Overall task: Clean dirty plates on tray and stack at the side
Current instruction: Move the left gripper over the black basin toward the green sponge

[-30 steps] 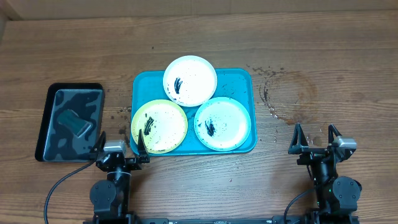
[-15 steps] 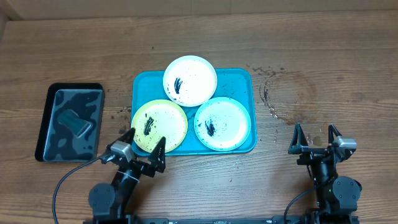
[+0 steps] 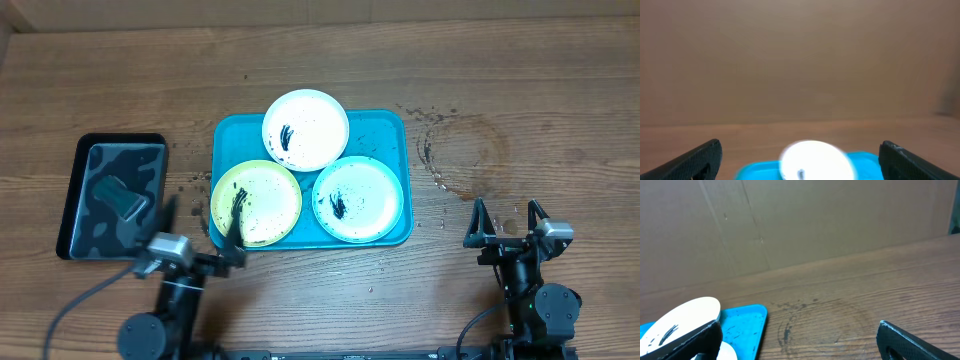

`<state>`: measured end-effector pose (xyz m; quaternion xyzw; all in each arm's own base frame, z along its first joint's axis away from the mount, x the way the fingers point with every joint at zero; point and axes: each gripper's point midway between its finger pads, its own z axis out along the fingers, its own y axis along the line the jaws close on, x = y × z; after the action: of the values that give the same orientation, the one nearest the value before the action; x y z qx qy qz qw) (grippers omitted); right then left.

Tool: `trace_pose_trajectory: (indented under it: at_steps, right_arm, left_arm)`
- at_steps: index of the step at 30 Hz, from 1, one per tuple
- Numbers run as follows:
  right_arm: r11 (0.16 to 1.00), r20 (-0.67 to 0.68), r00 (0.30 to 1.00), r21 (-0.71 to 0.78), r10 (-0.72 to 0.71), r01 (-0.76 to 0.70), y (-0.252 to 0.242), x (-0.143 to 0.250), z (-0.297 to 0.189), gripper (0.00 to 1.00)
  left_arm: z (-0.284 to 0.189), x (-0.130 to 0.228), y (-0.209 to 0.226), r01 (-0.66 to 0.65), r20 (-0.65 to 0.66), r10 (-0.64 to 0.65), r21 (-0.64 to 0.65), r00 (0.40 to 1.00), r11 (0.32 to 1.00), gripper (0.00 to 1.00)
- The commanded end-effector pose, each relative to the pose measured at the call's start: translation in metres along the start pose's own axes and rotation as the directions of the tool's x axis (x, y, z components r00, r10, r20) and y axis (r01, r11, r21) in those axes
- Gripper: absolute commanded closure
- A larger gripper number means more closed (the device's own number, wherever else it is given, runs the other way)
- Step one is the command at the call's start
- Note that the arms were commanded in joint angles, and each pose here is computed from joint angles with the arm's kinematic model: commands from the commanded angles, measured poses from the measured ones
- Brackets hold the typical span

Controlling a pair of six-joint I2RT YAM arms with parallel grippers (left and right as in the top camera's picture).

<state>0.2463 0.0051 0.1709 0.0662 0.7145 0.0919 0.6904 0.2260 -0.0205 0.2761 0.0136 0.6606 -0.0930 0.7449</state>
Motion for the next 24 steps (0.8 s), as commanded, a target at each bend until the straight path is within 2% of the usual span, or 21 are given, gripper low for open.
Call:
trace_pose_trajectory:
  at_steps: [1,5,9,11,15,18,20,22,24]
  right_arm:
    - [1.000,0.005,1.000,0.004,-0.005,0.005,-0.001,0.002,0.000,0.00]
    - [1.000,0.004,1.000,0.004,-0.005,0.005,-0.001,0.002,0.000,0.00]
    - [1.000,0.005,1.000,0.004,-0.005,0.005,-0.001,0.002,0.000,0.00]
    - [1.000,0.005,1.000,0.004,-0.005,0.005,-0.001,0.002,0.000,0.00]
    - [1.000,0.005,1.000,0.004,-0.005,0.005,-0.001,0.002,0.000,0.00]
    - [1.000,0.005,1.000,0.004,-0.005,0.005,-0.001,0.002,0.000,0.00]
    - [1.000,0.005,1.000,0.004,-0.005,0.005,-0.001,0.002,0.000,0.00]
    - [1.000,0.005,1.000,0.004,-0.005,0.005,-0.001,0.002,0.000,0.00]
    - [1.000,0.005,1.000,0.004,-0.005,0.005,-0.001,0.002,0.000,0.00]
  left_arm:
    - [-0.001,-0.046,0.039,-0.066,0.011,0.071,-0.256,0.997,0.964,0.00]
    - [0.023,-0.061,0.044,-0.091,-0.106,0.065,-0.271,0.992,0.958,0.00]
    - [0.041,-0.063,0.085,-0.171,-0.294,0.035,-0.453,0.955,0.875,0.00]
    - [0.055,-0.067,0.082,-0.142,-0.355,-0.020,-0.426,0.935,0.894,0.00]
    - [0.086,-0.072,0.043,-0.041,-0.438,-0.055,-0.207,0.897,0.978,0.00]
    - [0.093,-0.060,0.048,-0.066,-0.492,-0.046,-0.207,0.870,0.976,0.00]
    - [0.090,-0.050,0.076,-0.083,-0.503,-0.119,-0.361,0.856,0.929,0.00]
    - [0.075,-0.043,0.112,-0.047,-0.445,-0.272,-0.585,0.853,0.810,0.00]
    - [0.059,-0.037,0.139,-0.012,-0.376,-0.379,-0.723,0.846,0.691,0.00]
